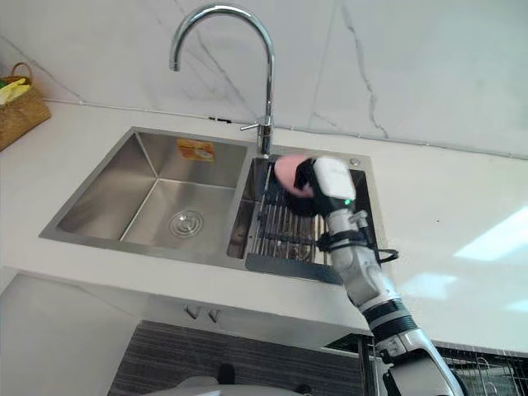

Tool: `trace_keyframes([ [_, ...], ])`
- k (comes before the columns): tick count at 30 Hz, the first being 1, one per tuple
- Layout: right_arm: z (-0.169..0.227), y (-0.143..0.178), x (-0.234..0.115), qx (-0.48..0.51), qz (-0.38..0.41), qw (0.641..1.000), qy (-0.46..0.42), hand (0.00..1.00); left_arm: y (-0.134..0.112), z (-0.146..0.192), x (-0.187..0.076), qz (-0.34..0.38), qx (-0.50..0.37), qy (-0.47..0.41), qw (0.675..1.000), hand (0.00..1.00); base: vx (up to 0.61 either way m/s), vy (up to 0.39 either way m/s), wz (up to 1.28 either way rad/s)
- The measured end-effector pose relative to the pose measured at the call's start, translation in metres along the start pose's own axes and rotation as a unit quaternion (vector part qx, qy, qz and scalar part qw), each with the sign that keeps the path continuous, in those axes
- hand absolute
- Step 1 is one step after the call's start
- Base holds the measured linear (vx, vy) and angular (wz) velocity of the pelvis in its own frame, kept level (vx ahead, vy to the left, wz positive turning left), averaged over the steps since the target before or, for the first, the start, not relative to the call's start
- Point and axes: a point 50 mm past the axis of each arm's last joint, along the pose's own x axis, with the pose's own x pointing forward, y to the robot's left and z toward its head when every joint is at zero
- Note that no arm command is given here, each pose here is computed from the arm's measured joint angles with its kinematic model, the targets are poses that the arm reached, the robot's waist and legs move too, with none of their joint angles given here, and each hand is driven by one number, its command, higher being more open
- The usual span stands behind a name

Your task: Walk over to the sink, pick up the cup, carry it to the dishwasher, place the cup inside the dishwasher, then close the dishwasher door

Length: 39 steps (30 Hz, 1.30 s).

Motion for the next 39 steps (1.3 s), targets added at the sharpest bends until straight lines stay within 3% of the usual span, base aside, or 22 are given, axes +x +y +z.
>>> trace_keyframes([
  [5, 0.023, -0.056, 0.011, 0.054, -0.143, 0.987, -0.052, 0.0, -0.001, -0.003, 0.0, 0.002, 0.004, 0.01, 1.0, 1.0, 0.0, 0.003, -0.31],
  [11, 0.045, -0.077, 0.01, 0.079, -0.177, 0.975, -0.11, 0.0, -0.002, -0.004, 0.001, 0.001, 0.02, 0.026, 0.999, 1.0, -0.01, -0.004, -0.31],
  [16, 0.031, -0.098, -0.006, 0.059, -0.204, 0.973, -0.092, 0.0, -0.002, -0.008, 0.001, 0.006, 0.025, 0.041, 0.999, 1.0, 0.02, -0.015, -0.29],
  [22, -0.041, -0.133, -0.063, -0.004, -0.287, 0.953, 0.091, 0.0, -0.001, -0.015, 0.0, 0.005, 0.038, 0.054, 0.998, 1.0, 0.0, 0.003, -0.45],
  [26, -0.099, -0.137, -0.137, -0.032, -0.356, 0.89, 0.284, 0.0, -0.004, -0.019, -0.001, -0.001, 0.059, 0.067, 0.996, 1.0, -0.01, 0.003, -0.52],
  [30, -0.11, -0.11, -0.213, -0.024, -0.386, 0.82, 0.421, 0.0, -0.009, -0.029, -0.003, -0.007, 0.045, 0.088, 0.995, 1.0, -0.03, -0.017, -0.63],
  [35, -0.107, -0.085, -0.242, -0.009, -0.367, 0.798, 0.478, 0.0, -0.013, -0.028, -0.003, -0.007, 0.031, 0.096, 0.995, 1.0, -0.06, -0.028, -0.44],
  [39, -0.107, -0.065, -0.239, 0.018, -0.327, 0.809, 0.488, 0.0, -0.013, -0.025, -0.002, -0.003, 0.017, 0.096, 0.995, 1.0, -0.03, -0.01, 0.21],
])
